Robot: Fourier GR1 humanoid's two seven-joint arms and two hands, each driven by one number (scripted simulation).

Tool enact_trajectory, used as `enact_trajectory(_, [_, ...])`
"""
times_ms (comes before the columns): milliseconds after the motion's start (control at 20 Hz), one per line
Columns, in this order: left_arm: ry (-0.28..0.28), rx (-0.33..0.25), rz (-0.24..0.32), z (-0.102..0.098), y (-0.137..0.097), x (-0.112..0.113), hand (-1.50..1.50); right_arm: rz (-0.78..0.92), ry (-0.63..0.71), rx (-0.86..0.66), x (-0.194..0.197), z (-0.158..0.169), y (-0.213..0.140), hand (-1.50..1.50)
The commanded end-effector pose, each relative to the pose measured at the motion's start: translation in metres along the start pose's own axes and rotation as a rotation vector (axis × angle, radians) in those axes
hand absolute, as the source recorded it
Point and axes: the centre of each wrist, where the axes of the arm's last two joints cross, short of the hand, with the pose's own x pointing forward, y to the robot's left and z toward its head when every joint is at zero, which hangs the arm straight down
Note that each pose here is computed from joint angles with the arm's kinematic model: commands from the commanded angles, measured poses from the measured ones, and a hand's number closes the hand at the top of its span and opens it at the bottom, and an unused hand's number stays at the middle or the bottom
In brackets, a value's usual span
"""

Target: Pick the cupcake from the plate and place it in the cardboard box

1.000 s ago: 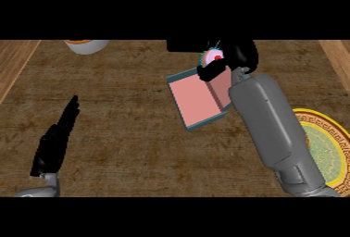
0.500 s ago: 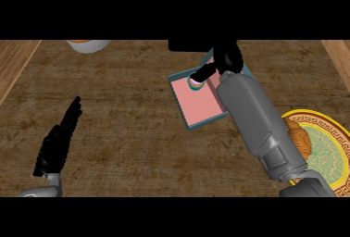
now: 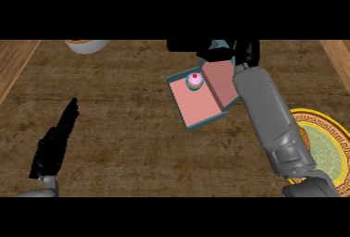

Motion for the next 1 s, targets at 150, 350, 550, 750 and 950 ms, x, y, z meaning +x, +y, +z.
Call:
enact_trajectory(150, [0.023,-0.004,-0.002,0.016,0.009,0.000,0.00,-0.256,0.008,-0.179,-0.030,-0.013,-0.055,-1.50])
enact_trajectory(350, [0.041,0.038,-0.003,-0.004,0.005,-0.002,0.00,-0.255,0.038,-0.283,-0.051,-0.027,-0.123,-1.50])
enact_trajectory(550, [0.023,0.040,-0.014,-0.003,0.011,0.013,0.00,-0.266,0.050,-0.335,-0.097,-0.012,-0.161,-1.50])
enact_trajectory(750, [0.014,0.049,0.002,-0.001,0.013,-0.017,0.00,-0.272,0.051,-0.289,-0.116,0.005,-0.221,-1.50])
enact_trajectory(950, [0.031,0.035,0.001,0.008,-0.012,0.008,0.00,-0.258,0.019,-0.264,-0.142,0.019,-0.275,-1.50])
